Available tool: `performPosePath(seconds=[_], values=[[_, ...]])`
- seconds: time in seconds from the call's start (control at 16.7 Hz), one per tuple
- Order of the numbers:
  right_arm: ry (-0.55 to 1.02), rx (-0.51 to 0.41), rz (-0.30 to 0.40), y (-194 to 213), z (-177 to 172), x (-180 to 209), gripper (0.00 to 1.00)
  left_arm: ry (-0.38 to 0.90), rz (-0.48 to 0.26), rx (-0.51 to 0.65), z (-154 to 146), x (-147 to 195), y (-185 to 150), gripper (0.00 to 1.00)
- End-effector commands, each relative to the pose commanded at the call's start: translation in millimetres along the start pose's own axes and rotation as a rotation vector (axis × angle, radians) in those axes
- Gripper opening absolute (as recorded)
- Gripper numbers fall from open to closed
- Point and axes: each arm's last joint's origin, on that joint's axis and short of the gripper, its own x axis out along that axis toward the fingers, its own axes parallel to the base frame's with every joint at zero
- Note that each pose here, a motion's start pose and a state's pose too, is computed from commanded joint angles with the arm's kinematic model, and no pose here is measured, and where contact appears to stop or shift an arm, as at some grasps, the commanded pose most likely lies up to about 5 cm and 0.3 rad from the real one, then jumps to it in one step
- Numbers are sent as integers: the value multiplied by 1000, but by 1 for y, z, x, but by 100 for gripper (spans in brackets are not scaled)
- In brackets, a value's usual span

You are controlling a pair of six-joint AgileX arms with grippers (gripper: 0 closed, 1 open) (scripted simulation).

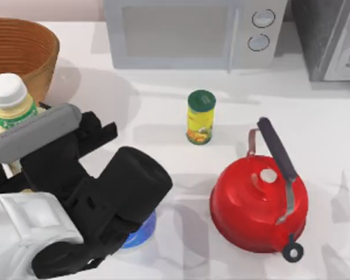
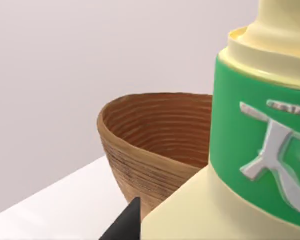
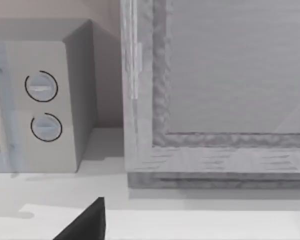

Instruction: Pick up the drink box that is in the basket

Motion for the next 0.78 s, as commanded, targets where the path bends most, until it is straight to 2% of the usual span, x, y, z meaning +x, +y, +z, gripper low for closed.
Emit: performPosePath(seconds=[0.48,0.78], values=[[0,0,0,0,0,0,100,4,-9,-2,-4,-1,-5,0],[0,0,0,0,0,0,100,19,52,16,-5,16,-8,0]])
